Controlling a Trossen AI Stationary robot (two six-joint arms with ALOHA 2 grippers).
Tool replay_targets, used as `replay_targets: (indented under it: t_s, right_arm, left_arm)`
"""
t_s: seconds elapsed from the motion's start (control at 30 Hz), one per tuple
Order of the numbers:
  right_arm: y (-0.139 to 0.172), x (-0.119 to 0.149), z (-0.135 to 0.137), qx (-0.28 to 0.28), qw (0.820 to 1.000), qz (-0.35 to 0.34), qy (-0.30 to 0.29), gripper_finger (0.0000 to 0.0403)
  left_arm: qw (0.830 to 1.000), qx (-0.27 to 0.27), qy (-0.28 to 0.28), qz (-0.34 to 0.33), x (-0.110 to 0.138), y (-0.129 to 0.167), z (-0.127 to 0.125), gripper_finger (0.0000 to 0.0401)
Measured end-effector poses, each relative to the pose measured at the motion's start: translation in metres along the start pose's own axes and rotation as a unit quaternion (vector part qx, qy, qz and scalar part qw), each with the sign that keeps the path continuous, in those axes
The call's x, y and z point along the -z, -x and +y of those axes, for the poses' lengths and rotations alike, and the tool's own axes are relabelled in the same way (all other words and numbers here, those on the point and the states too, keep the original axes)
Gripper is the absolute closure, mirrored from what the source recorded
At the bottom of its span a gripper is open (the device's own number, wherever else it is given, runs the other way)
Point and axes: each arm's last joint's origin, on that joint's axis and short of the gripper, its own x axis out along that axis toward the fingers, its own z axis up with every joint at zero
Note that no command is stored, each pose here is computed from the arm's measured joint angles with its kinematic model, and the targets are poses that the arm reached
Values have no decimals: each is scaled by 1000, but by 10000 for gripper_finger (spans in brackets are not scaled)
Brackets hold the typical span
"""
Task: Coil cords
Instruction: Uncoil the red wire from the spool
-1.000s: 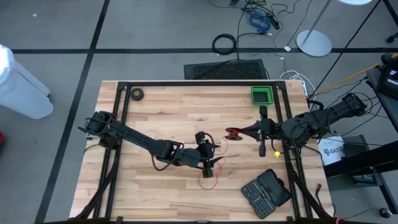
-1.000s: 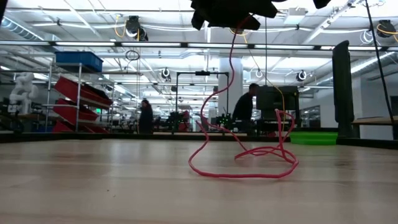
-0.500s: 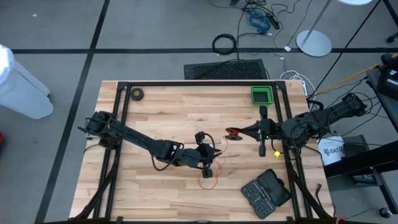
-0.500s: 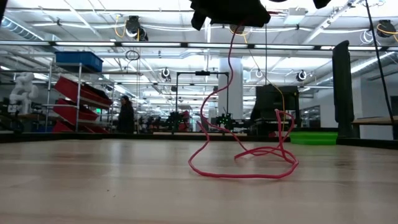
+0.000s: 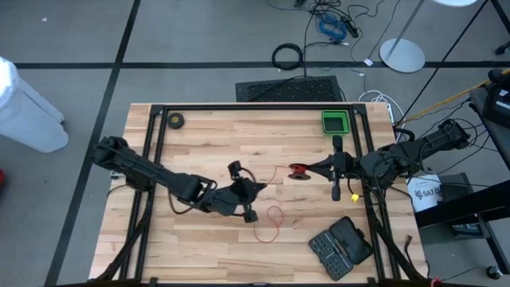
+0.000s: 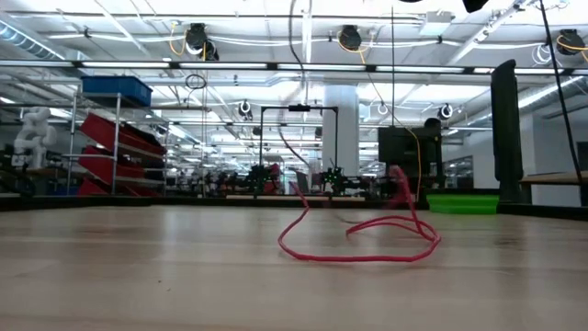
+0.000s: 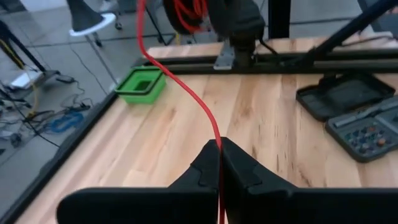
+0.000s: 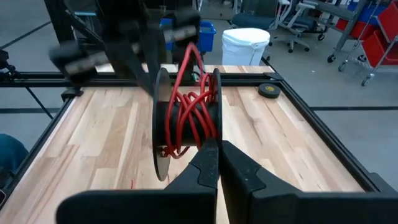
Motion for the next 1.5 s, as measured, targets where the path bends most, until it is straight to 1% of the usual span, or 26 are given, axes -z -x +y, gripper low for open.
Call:
replay_targets:
  t_s: [0.13,0.27,0.37,0.47,0.63,0.73,0.9,1.1,1.3,1.43,1.5]
  right_arm:
    - [-6,2,3,1,1000,7,0,403]
    - [-16,2,8,3,1000,5,12,403]
    - [-23,1,9,9,1000,-1,20,403]
    - [-31,1,9,18,1000,-2,25,403]
    - [-42,5,6,37,999,15,29,403]
    - [-49,6,5,45,998,20,29,403]
    - [-62,7,6,54,998,15,27,403]
    - [-76,11,11,56,997,16,48,403]
    - [-84,13,14,56,997,13,57,403]
    - [-84,13,14,55,997,12,59,403]
    - [-81,11,13,55,997,7,56,403]
  left_arm:
    - [1000,-2,5,-21,-8,19,-1,398]
    - [999,11,13,-45,-16,33,-4,398]
    - [997,26,5,-75,-22,40,-10,399]
    - [993,56,-3,-103,-28,46,-16,399]
    - [983,122,7,-139,-36,50,-21,399]
    - [977,146,13,-152,-38,50,-23,399]
    - [975,157,13,-157,-36,42,-27,399]
    - [970,166,15,-179,-32,23,-36,399]
    - [959,201,6,-199,-24,-1,-43,399]
    - [953,237,-9,-188,-15,-17,-46,399]
    - [948,260,-27,-182,-11,-23,-47,399]
